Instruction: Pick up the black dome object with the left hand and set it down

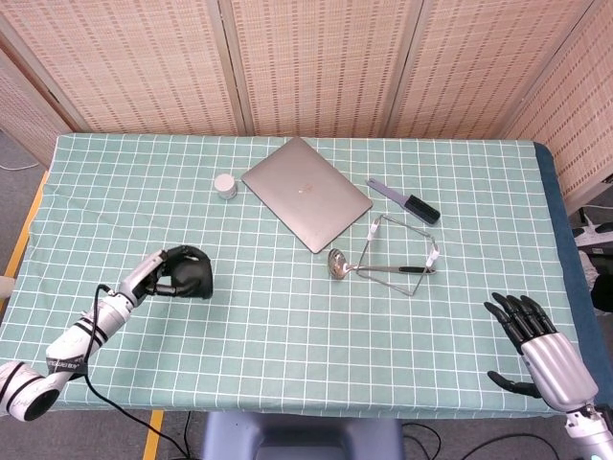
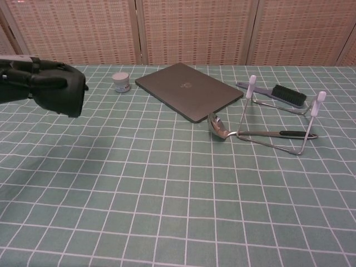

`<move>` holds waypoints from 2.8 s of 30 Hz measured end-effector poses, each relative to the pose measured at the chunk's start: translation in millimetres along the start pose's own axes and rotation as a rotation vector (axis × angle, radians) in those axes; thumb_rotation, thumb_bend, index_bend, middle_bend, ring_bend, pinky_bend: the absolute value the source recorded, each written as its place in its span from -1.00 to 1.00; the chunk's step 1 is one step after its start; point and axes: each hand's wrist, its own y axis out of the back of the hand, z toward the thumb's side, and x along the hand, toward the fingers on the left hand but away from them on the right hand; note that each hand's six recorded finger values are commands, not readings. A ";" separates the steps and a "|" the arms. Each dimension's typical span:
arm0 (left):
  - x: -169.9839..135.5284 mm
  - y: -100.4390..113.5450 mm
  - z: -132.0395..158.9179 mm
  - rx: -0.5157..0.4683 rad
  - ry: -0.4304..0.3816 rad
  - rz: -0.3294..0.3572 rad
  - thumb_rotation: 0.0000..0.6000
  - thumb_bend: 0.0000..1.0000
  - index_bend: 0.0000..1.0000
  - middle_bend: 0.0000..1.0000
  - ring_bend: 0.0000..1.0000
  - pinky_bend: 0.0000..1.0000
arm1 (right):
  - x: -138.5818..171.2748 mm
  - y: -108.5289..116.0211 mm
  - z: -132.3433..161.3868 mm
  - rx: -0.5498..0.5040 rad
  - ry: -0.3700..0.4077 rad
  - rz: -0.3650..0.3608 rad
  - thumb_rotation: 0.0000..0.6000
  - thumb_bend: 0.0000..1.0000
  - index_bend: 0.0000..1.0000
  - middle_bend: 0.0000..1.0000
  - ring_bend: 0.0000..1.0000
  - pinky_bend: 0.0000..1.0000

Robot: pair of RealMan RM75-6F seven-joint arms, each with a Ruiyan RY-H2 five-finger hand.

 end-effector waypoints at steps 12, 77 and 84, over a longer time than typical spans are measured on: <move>-2.2 5.8 -35.4 1.130 0.170 -0.105 1.00 0.29 0.58 0.58 0.48 1.00 | 2.9 2.8 0.4 -0.001 0.007 -0.003 1.00 -0.84 -1.00 -1.00 -1.00 -1.00; -10.8 5.5 -58.2 1.304 0.416 0.012 1.00 -0.31 -0.16 -0.10 -0.25 0.03 | 3.4 0.8 -0.5 0.002 -0.016 0.015 1.00 -0.80 -1.00 -1.00 -1.00 -1.00; -8.0 5.2 -51.7 1.321 0.374 0.059 1.00 -0.32 -0.05 0.05 -0.18 0.08 | 3.3 0.7 -0.5 0.002 -0.017 0.022 1.00 -0.80 -1.00 -1.00 -1.00 -1.00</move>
